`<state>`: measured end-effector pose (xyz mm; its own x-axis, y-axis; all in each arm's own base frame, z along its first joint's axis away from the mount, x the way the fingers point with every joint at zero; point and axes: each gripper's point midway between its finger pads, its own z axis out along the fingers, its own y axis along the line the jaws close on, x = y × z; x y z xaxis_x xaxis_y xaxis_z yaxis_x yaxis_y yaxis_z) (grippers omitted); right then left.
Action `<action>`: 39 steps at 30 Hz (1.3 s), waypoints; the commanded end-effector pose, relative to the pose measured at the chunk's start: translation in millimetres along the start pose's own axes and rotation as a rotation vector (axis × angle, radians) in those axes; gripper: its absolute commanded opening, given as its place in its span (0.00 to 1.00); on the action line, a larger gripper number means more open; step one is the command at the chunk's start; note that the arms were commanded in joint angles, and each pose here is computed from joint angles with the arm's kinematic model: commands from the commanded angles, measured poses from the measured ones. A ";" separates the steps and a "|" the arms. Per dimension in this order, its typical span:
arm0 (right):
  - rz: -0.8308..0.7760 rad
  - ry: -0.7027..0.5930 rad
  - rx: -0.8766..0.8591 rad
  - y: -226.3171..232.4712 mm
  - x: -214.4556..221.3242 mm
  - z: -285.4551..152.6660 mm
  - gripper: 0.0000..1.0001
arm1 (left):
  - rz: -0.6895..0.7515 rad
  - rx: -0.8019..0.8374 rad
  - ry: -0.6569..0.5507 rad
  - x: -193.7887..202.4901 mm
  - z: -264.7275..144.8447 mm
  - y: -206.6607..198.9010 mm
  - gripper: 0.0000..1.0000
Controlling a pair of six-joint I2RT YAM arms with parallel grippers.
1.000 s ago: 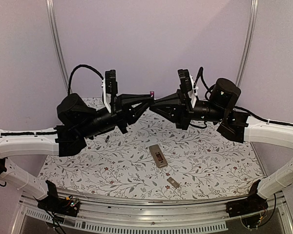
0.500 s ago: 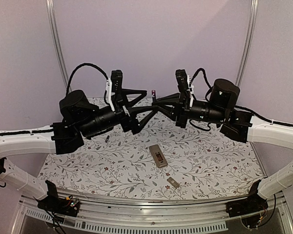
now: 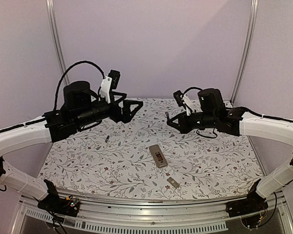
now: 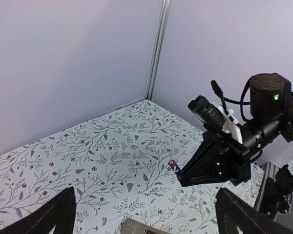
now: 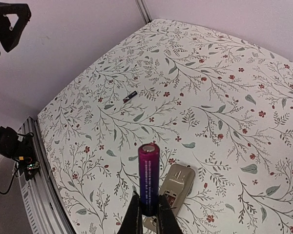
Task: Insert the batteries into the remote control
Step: Adjust the remote control without batteries at the center of the board.
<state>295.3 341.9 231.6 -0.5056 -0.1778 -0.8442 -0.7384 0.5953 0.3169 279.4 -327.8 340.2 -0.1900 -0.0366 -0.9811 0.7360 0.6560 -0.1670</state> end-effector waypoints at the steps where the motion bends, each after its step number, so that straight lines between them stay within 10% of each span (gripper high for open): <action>1: 0.097 0.130 0.108 -19.8 37.4 -14.6 0.00 | -0.069 -0.115 0.247 58.6 16.9 36.1 0.98; 9: 0.093 0.194 0.143 -40.4 56.7 0.8 0.00 | -0.114 -0.243 0.469 109.2 46.6 67.7 0.91; 39: 0.163 0.553 0.132 -101.1 154.8 155.0 0.00 | -0.170 -0.359 0.471 170.2 -35.1 97.8 0.91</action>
<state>385.0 377.1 17.8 -0.7601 -0.4156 -0.4996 -0.6031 0.7375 0.3040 300.7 -247.7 160.9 -0.6296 0.1401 -0.7642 0.4005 0.9014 -0.1646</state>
